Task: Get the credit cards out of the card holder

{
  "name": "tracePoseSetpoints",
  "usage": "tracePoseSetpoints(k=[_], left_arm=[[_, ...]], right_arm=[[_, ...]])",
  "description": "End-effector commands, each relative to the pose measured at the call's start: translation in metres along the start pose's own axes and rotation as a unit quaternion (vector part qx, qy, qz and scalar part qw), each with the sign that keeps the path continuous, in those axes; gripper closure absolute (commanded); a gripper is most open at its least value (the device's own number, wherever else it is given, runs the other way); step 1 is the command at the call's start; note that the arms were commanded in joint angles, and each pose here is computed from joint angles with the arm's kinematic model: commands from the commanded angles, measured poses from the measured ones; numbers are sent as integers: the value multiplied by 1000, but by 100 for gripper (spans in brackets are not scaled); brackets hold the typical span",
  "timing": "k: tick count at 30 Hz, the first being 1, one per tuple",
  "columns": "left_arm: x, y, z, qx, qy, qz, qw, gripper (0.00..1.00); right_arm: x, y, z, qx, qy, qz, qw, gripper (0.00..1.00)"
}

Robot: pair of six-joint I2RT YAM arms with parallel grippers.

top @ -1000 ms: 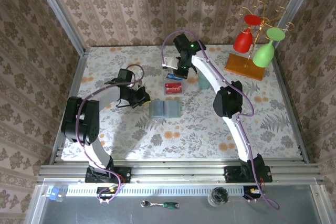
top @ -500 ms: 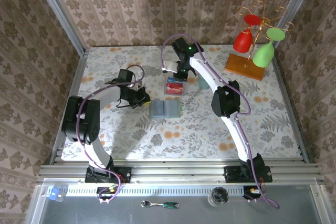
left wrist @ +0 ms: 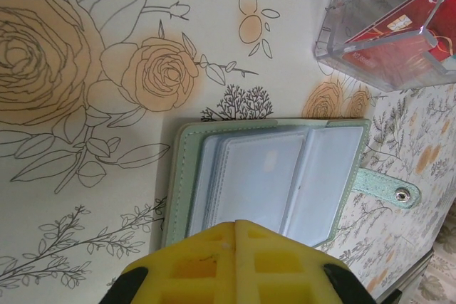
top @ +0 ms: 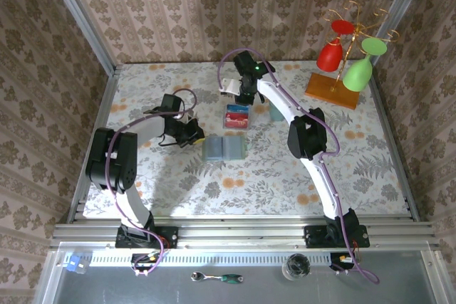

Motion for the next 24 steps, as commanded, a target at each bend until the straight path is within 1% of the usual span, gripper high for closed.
tracePoseSetpoints(k=[1,6,10,12,18,24], left_arm=[[-5,5,-2,3,-10,-6,1000,93],[-4,5,-1,3,-10,-6,1000,93],[-4,5,0,3,-12,-7,1000,93],[-4,6,0,2,-13,-6,1000,93],[-6,6,0,-2,-15,-3,1000,93],[-7,5,-2,-5,-16,4,1000,93]], right_arm=[[-16,6,-21,-9,-45,10,999,79],[-11,6,-17,-7,-37,9,999,78],[-14,10,-25,-16,-47,19,999,76],[-14,13,-31,-25,-51,28,998,74],[-7,25,-51,-62,-58,99,991,72],[19,32,-64,-92,-40,186,977,71]])
Point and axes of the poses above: each hand's point on the last joint's axis, 136 mm out from that joint toward the fingers, its own z axis out along the fingers, its own x axis along the line the jaws close on, y = z × x, the point moved 5 cm from there along -z, back along the fingers, and after that the axes turned 2 degrees about -z, right-handed, at the moved point
